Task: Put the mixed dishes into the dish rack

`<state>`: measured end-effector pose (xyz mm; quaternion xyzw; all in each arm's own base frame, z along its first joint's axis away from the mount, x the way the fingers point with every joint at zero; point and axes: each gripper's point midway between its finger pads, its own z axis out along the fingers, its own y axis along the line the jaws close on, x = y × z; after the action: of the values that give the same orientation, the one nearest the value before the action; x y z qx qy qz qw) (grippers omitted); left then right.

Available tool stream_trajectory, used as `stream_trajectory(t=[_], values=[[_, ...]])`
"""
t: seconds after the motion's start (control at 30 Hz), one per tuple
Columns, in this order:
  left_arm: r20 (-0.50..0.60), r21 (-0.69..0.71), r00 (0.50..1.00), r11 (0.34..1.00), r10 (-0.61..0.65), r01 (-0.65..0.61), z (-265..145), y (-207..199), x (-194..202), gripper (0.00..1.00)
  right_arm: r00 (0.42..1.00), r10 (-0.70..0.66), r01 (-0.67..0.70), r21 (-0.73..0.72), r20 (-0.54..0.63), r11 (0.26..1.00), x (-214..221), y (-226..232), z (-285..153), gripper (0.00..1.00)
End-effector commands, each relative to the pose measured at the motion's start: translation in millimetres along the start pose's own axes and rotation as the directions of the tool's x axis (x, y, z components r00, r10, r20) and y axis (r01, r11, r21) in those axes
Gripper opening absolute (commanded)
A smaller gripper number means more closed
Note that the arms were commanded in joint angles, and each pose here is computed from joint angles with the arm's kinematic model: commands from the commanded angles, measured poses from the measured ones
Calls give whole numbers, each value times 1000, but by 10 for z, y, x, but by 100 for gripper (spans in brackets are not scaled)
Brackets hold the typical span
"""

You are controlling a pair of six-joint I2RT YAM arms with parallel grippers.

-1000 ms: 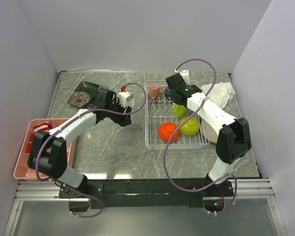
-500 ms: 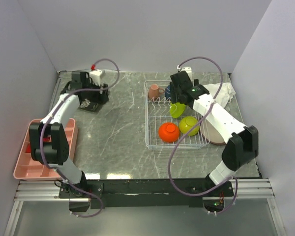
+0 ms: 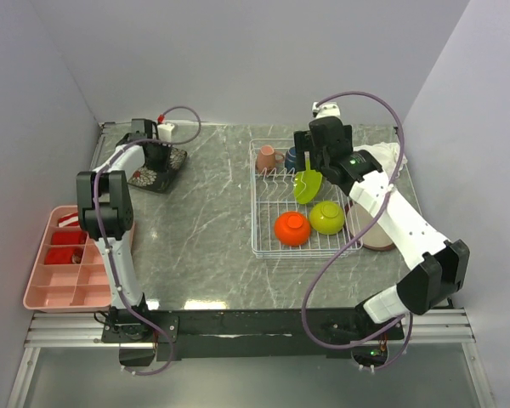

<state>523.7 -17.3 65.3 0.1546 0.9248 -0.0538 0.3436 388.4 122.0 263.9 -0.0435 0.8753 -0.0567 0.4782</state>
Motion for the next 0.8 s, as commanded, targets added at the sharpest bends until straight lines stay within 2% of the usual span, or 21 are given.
stream_trajectory(t=[0.0, 0.23, 0.37, 0.53, 0.77], values=[[-24, -1, 999, 1000, -23, 23, 39, 52, -9, 4, 994, 23, -21, -24, 109, 1000, -237, -85, -240, 100], [-187, 129, 982, 992, 11, 14, 89, -228, 459, 4, 996, 13, -9, -51, 88, 999, -48, -60, -236, 100], [-290, 186, 955, 983, 61, -7, -9, -401, 900, 5, 997, 10, -1, -117, 79, 993, -68, 69, -233, 100], [-346, 276, 922, 958, 175, -78, -160, -853, 1277, 7, 997, 20, -8, -146, 79, 989, -104, 134, -217, 100], [-354, 353, 910, 932, 215, -83, -447, -1251, 1459, 8, 998, 8, 2, -154, 63, 988, -52, 152, -202, 100]])
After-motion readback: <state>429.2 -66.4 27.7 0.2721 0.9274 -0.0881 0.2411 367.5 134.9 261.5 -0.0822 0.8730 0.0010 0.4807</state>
